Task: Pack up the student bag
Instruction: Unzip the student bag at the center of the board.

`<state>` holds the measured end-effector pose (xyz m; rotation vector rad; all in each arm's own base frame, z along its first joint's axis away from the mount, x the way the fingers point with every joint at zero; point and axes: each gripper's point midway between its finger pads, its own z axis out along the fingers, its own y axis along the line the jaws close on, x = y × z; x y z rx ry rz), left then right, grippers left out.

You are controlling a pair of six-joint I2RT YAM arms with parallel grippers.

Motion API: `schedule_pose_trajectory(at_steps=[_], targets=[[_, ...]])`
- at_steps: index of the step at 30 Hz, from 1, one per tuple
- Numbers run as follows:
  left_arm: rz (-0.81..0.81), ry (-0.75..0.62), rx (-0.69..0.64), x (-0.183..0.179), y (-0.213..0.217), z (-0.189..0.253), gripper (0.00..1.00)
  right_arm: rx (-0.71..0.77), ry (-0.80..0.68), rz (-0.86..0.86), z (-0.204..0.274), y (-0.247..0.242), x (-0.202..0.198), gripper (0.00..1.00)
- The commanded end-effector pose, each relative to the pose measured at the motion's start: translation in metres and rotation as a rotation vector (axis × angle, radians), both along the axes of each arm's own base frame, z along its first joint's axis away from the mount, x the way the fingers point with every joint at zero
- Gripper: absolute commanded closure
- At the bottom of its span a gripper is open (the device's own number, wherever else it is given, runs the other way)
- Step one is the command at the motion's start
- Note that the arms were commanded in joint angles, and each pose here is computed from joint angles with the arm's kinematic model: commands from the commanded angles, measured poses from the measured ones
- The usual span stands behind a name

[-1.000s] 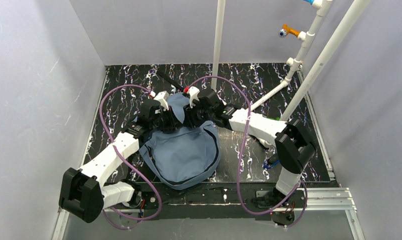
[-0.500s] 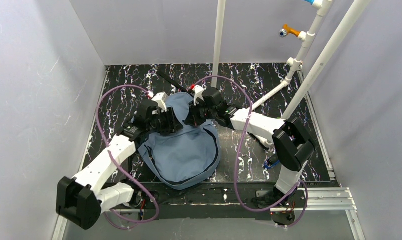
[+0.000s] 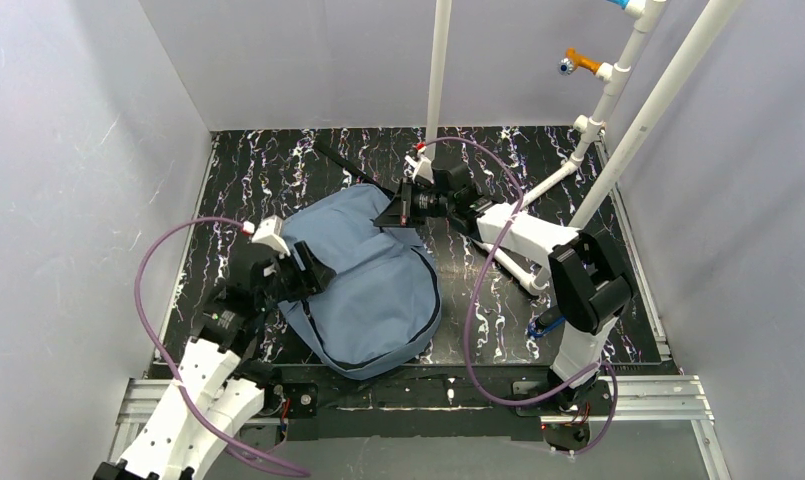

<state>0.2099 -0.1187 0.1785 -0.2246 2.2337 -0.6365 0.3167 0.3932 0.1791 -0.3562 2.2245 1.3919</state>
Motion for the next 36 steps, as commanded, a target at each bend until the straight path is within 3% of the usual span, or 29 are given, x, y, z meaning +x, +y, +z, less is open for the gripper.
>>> schedule_pose_trajectory(at_steps=[1,6,8,12,13,15,16,17,19,21,23,24,29,36], targets=[[-0.057,0.054,-0.15,-0.009,-0.025,-0.036,0.47,0.158,0.005,-0.001,0.045,0.019,0.011,0.99],[-0.101,0.038,-0.337,0.028,-0.063,-0.034,0.61,0.015,-0.059,-0.053,0.036,0.022,0.024,0.99],[-0.114,0.079,-0.321,0.041,-0.072,-0.038,0.65,-0.046,-0.097,-0.052,0.035,0.031,0.016,0.99],[-0.149,0.033,-0.345,0.071,-0.095,-0.034,0.69,-0.063,-0.099,-0.063,0.032,0.06,-0.015,0.99],[-0.159,0.009,-0.353,0.07,-0.095,-0.026,0.67,-0.054,-0.107,-0.084,0.034,0.055,-0.009,0.99],[-0.132,-0.007,-0.339,0.053,-0.082,-0.011,0.52,-0.079,-0.11,-0.142,0.029,0.026,0.017,0.99],[-0.079,0.044,-0.266,0.037,-0.064,-0.013,0.46,-0.076,-0.11,-0.147,0.027,0.017,0.023,0.99],[-0.005,0.122,-0.099,-0.002,-0.024,-0.019,0.41,-0.092,-0.118,-0.142,0.022,0.007,0.028,0.99],[0.081,0.141,0.0,-0.024,0.007,-0.026,0.41,-0.101,-0.134,-0.13,0.02,0.005,0.027,0.99],[0.111,0.154,-0.011,-0.036,0.014,-0.04,0.53,-0.11,-0.148,-0.118,0.019,0.005,0.027,0.99],[0.036,0.135,-0.111,-0.028,-0.01,-0.053,0.83,-0.106,-0.153,-0.095,0.023,0.01,0.025,0.99],[0.022,0.12,-0.132,-0.024,-0.015,-0.052,0.88,-0.108,-0.157,-0.091,0.024,0.011,0.024,0.99],[0.006,0.104,-0.192,-0.007,-0.03,-0.063,0.99,-0.13,-0.192,-0.048,0.033,0.033,0.002,0.99],[-0.007,0.101,-0.257,0.014,-0.047,-0.065,1.0,-0.114,-0.234,0.085,0.038,0.111,-0.087,0.99]])
